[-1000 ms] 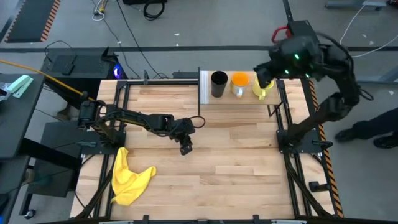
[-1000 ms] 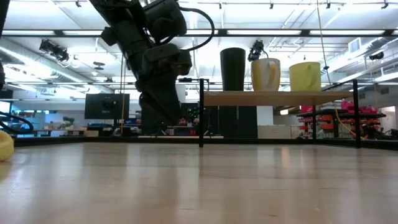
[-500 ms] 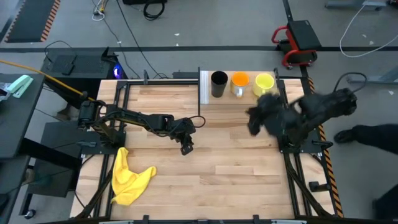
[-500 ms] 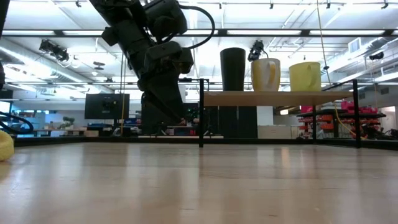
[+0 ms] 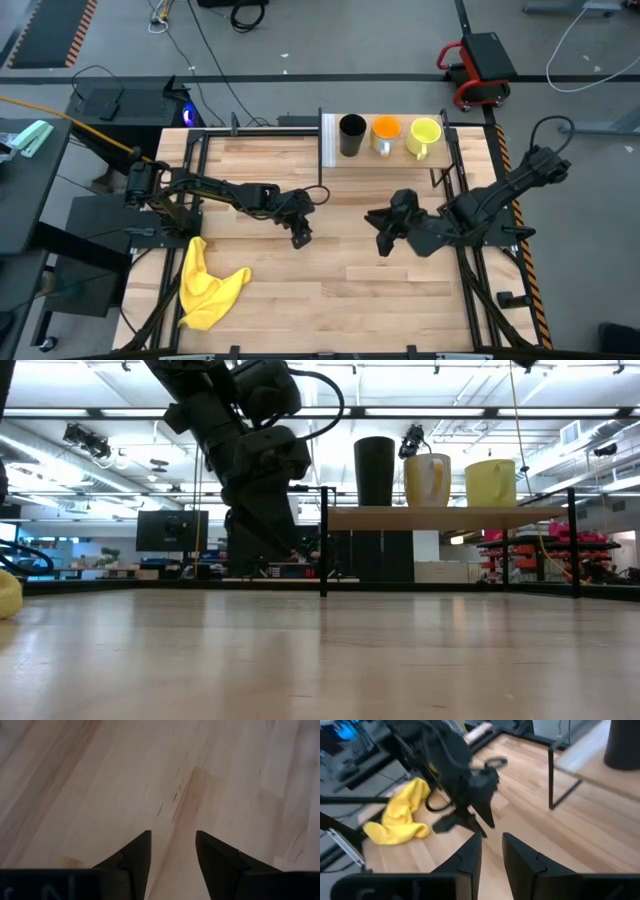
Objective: Stack small to large cups/mugs on shelf
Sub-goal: Return to Home Position
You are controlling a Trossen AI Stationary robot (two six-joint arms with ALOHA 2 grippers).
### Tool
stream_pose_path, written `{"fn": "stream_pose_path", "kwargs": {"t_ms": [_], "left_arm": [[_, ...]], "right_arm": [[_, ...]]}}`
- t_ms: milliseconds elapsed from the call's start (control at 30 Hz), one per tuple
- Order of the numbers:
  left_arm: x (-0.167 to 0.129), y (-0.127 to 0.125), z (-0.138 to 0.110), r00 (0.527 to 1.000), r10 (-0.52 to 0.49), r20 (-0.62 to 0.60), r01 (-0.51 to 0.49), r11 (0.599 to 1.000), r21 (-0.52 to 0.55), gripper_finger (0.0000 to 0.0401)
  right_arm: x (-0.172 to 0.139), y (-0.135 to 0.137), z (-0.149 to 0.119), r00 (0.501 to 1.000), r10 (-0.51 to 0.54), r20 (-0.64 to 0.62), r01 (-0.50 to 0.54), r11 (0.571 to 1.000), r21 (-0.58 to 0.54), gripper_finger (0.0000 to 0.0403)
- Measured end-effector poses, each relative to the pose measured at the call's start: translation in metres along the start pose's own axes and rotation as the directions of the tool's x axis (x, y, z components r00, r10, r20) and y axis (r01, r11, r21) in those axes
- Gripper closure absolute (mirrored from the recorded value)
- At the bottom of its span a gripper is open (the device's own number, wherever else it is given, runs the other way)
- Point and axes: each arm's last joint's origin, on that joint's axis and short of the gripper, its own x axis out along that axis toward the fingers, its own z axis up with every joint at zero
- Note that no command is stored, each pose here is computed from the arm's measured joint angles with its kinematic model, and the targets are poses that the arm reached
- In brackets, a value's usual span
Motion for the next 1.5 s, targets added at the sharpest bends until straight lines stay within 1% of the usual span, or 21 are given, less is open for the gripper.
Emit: {"fn": "stream_pose_path", "kwargs": {"t_ms": [67,133,200,267,400,467,533,633,700,767,867,933,1000,1033,1100,1133,1233,1267,1300,1400,1500], "left_arm": [[0.0,-0.001,0.001,1.0,-0.006,0.011,0.006,0.999,-0.032,0.0239],[0.0,-0.002,0.004,0.999,-0.019,0.041,0.021,0.999,-0.037,0.0239],[0.0,-0.004,0.008,0.996,-0.042,0.08,0.045,0.998,-0.036,0.0239],[-0.001,-0.007,0.013,0.988,-0.092,0.123,0.096,0.995,-0.027,0.0239],[-0.013,-0.016,0.024,0.954,-0.219,0.205,0.222,0.975,0.011,0.0239],[-0.032,-0.019,0.029,0.933,-0.252,0.256,0.252,0.967,0.034,0.0239],[-0.058,-0.021,0.035,0.905,-0.277,0.322,0.263,0.961,0.087,0.0239],[-0.109,-0.017,0.044,0.841,-0.3,0.45,0.254,0.954,0.162,0.0239],[-0.144,-0.013,0.045,0.788,-0.311,0.532,0.234,0.95,0.208,0.0239],[-0.172,-0.007,0.04,0.744,-0.31,0.592,0.217,0.95,0.225,0.0239],[-0.197,0.001,0.025,0.701,-0.299,0.647,0.203,0.954,0.221,0.0239],[-0.207,0.008,0.012,0.679,-0.284,0.677,0.202,0.959,0.199,0.0239],[-0.21,0.013,-0.001,0.657,-0.279,0.701,0.218,0.96,0.177,0.0239],[-0.209,0.015,-0.008,0.646,-0.282,0.709,0.225,0.958,0.175,0.0239],[-0.205,0.018,-0.019,0.616,-0.302,0.728,0.253,0.95,0.18,0.0239],[-0.203,0.019,-0.025,0.597,-0.315,0.738,0.267,0.945,0.188,0.0239],[-0.201,0.022,-0.036,0.53,-0.347,0.773,0.299,0.93,0.213,0.0239],[-0.199,0.023,-0.039,0.52,-0.349,0.779,0.302,0.929,0.215,0.0239],[-0.199,0.024,-0.041,0.514,-0.35,0.783,0.303,0.928,0.216,0.0239],[-0.202,0.027,-0.046,0.498,-0.351,0.793,0.296,0.928,0.225,0.0239],[-0.205,0.031,-0.049,0.482,-0.342,0.806,0.284,0.932,0.225,0.0239]], "right_arm": [[0.004,-0.002,-0.006,1.0,-0.014,-0.018,0.014,1.0,-0.014,0.0318],[0.005,-0.003,-0.009,0.999,-0.016,-0.043,0.014,0.999,-0.047,0.0316],[0.006,-0.003,-0.01,0.998,-0.008,-0.065,0.006,1.0,-0.028,0.0316],[0.005,-0.002,-0.011,0.997,-0.001,-0.072,0.001,1.0,0.001,0.0316],[-0.004,0.001,-0.012,0.998,0.038,-0.056,-0.04,0.999,-0.031,0.0316],[-0.016,0.001,-0.01,0.998,0.062,-0.014,-0.062,0.998,-0.024,0.0316],[-0.031,-0.003,-0.004,0.996,0.083,0.039,-0.083,0.996,-0.016,0.0317],[-0.057,-0.015,0.011,0.984,0.145,0.101,-0.144,0.989,-0.017,0.0316],[-0.073,-0.024,0.023,0.971,0.188,0.147,-0.188,0.982,-0.015,0.0315],[-0.085,-0.03,0.032,0.956,0.229,0.185,-0.227,0.973,-0.037,0.0314],[-0.096,-0.037,0.04,0.938,0.276,0.211,-0.263,0.961,-0.087,0.0315],[-0.101,-0.04,0.043,0.927,0.3,0.227,-0.288,0.954,-0.082,0.0316],[-0.1,-0.04,0.037,0.913,0.329,0.242,-0.319,0.944,-0.083,0.0316],[-0.099,-0.039,0.033,0.899,0.355,0.256,-0.346,0.935,-0.081,0.0315],[-0.094,-0.037,0.02,0.852,0.446,0.276,-0.438,0.894,-0.093,0.0314],[-0.091,-0.037,0.013,0.811,0.504,0.296,-0.498,0.861,-0.102,0.0314],[-0.085,-0.043,-0.003,0.651,0.656,0.382,-0.656,0.739,-0.152,0.0314],[-0.083,-0.046,-0.007,0.604,0.684,0.409,-0.687,0.707,-0.168,0.0314],[-0.081,-0.051,-0.012,0.576,0.695,0.431,-0.702,0.69,-0.176,0.0315],[-0.076,-0.069,-0.023,0.543,0.693,0.475,-0.719,0.676,-0.163,0.0315],[-0.072,-0.087,-0.028,0.533,0.672,0.514,-0.706,0.688,-0.166,0.0315]]}}
